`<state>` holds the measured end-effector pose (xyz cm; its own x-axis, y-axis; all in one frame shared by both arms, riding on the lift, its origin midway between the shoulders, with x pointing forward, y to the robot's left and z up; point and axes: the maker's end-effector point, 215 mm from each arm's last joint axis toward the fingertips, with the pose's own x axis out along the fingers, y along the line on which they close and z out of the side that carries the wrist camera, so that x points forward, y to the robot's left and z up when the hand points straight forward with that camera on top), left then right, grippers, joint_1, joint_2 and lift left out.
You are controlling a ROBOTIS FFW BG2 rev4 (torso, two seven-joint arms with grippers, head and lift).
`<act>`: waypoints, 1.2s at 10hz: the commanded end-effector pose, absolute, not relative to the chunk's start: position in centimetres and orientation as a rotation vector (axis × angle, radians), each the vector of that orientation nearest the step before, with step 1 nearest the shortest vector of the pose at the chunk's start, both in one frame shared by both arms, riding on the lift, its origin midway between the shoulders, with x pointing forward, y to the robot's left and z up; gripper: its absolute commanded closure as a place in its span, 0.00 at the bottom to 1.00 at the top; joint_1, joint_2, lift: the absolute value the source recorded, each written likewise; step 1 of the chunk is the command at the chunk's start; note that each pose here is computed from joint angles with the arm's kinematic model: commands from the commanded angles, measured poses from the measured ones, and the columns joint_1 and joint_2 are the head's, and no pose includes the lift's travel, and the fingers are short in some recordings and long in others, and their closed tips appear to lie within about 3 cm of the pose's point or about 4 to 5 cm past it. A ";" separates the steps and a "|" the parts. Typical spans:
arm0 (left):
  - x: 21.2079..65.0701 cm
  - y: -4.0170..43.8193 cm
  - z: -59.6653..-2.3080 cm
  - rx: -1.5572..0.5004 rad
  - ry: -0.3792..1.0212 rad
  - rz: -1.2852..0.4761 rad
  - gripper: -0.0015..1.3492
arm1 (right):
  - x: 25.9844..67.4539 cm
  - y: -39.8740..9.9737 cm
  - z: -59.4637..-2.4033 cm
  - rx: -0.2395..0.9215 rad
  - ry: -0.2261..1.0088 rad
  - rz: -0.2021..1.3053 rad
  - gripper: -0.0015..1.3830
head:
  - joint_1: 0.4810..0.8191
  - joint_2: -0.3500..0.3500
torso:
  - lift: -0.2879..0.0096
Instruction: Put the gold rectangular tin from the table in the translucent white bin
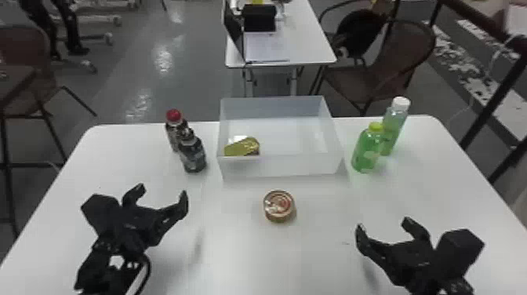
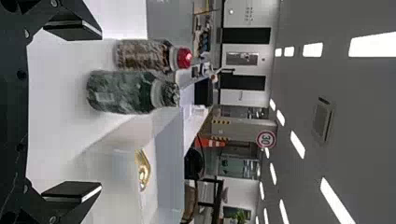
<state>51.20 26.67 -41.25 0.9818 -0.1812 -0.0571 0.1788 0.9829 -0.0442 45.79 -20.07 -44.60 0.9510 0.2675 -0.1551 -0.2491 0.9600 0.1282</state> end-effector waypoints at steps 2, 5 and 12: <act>45.8 32.8 -43.7 -0.039 0.085 -0.037 0.12 | 45.1 -21.6 -44.2 0.101 0.170 0.235 0.07 | 0.63 0.63 | 0.67; 43.2 34.6 -43.3 -0.037 0.034 0.069 0.12 | 44.7 -22.6 -43.9 0.089 0.166 0.222 0.07 | 0.63 0.73 | 0.67; 42.6 34.0 -43.7 -0.094 0.026 0.091 0.12 | 44.4 -22.5 -44.3 0.091 0.180 0.224 0.07 | 0.63 0.71 | 0.67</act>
